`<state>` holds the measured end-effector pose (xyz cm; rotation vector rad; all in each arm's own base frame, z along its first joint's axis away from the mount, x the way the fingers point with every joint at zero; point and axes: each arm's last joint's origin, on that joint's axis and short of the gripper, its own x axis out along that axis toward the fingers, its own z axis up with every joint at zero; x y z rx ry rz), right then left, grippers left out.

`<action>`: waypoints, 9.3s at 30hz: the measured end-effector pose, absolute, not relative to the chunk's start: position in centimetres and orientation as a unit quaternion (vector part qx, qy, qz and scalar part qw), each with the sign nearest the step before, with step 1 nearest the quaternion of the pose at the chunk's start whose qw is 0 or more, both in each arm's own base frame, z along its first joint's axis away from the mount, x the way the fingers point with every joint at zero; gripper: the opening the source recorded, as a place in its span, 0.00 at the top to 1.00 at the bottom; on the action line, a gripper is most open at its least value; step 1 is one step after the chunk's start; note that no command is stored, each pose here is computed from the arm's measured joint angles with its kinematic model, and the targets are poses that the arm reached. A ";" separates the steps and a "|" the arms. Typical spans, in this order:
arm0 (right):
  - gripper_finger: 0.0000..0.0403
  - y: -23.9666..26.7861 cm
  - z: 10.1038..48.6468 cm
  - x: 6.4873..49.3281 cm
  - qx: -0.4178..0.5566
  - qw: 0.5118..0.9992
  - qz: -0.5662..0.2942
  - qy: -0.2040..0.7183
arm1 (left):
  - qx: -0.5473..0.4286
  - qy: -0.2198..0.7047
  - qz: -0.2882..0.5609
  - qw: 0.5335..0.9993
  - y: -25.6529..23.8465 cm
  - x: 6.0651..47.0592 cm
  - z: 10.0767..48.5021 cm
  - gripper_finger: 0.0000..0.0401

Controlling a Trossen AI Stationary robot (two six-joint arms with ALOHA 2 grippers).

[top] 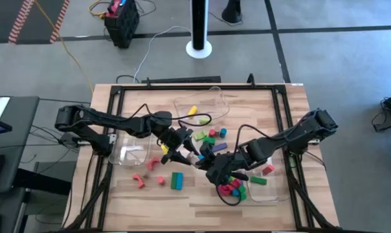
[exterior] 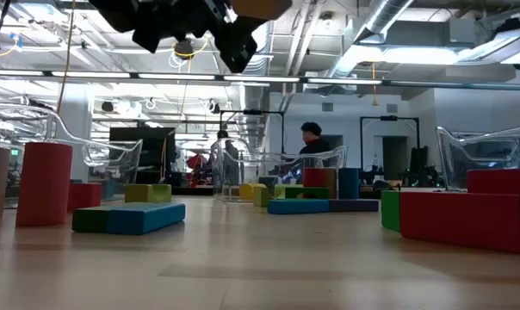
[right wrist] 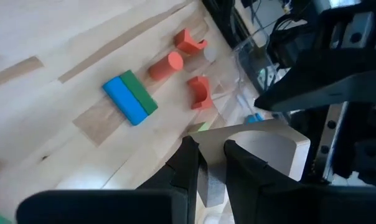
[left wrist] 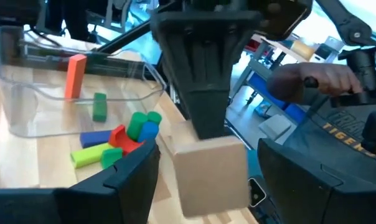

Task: Sort blocks by size
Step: Put the brown arch block into the left transparent bin, then put the blue rectangular block into the right transparent bin

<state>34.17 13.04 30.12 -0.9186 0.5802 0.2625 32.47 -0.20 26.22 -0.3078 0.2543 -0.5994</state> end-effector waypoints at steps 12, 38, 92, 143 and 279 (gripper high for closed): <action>0.78 12.9 30.0 34.2 -0.441 0.845 0.113 0.281 | -0.146 0.144 -0.291 0.934 -0.2 32.4 25.8 0.54; 0.68 12.7 29.8 34.0 -0.430 0.846 0.074 0.306 | -0.130 0.146 -0.294 0.935 -0.2 32.1 25.9 0.67; 0.50 11.4 27.9 31.7 -0.324 0.832 -0.030 0.449 | -0.024 0.640 0.135 0.756 1.4 15.5 23.3 0.64; 0.50 11.5 27.7 31.5 -0.279 0.841 -0.022 0.463 | 0.018 0.497 0.103 0.862 -0.1 18.4 28.4 0.57; 0.50 13.6 23.8 30.2 -0.203 0.860 0.012 0.468 | 0.120 0.455 -0.235 0.851 -12.7 29.1 17.6 0.57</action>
